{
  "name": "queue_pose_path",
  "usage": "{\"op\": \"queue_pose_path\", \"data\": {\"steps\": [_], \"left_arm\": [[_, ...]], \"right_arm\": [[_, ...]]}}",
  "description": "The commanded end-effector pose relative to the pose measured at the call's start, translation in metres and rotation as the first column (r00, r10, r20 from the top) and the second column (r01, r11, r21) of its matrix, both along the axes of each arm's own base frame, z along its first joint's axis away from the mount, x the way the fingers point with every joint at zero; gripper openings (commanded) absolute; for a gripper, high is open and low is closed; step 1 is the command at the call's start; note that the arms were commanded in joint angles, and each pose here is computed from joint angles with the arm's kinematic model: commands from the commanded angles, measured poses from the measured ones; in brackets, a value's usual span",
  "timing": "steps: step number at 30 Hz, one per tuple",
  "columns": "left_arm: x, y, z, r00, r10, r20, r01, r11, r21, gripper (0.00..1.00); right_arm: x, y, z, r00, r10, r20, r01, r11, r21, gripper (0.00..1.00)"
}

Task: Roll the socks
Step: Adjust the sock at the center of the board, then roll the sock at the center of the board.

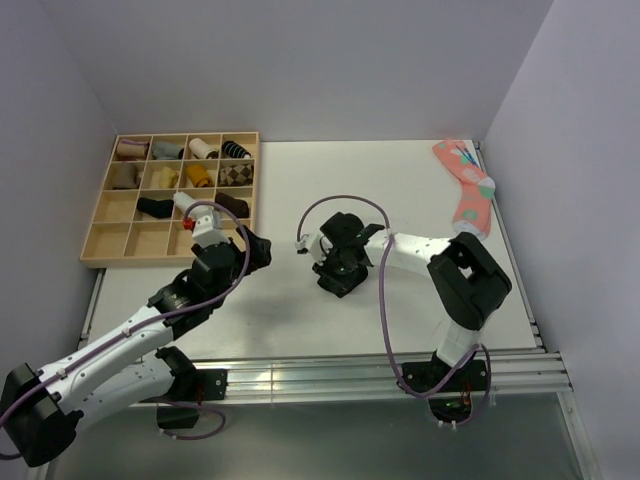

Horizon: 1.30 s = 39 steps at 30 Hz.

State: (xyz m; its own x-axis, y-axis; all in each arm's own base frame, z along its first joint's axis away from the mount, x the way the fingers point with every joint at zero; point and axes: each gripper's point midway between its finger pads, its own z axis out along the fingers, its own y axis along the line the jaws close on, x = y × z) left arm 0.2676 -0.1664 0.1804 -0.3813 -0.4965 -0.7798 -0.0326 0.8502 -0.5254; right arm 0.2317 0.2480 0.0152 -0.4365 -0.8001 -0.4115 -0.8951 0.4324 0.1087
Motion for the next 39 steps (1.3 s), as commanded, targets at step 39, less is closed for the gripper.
{"op": "queue_pose_path", "data": {"steps": [39], "left_arm": [[-0.05,-0.17,-0.072,0.611,-0.755,0.238,0.753,0.647,0.12,0.61]], "right_arm": [[-0.034,-0.027,0.021,0.709,0.238,-0.664,-0.081,0.963,0.259,0.12]]}}
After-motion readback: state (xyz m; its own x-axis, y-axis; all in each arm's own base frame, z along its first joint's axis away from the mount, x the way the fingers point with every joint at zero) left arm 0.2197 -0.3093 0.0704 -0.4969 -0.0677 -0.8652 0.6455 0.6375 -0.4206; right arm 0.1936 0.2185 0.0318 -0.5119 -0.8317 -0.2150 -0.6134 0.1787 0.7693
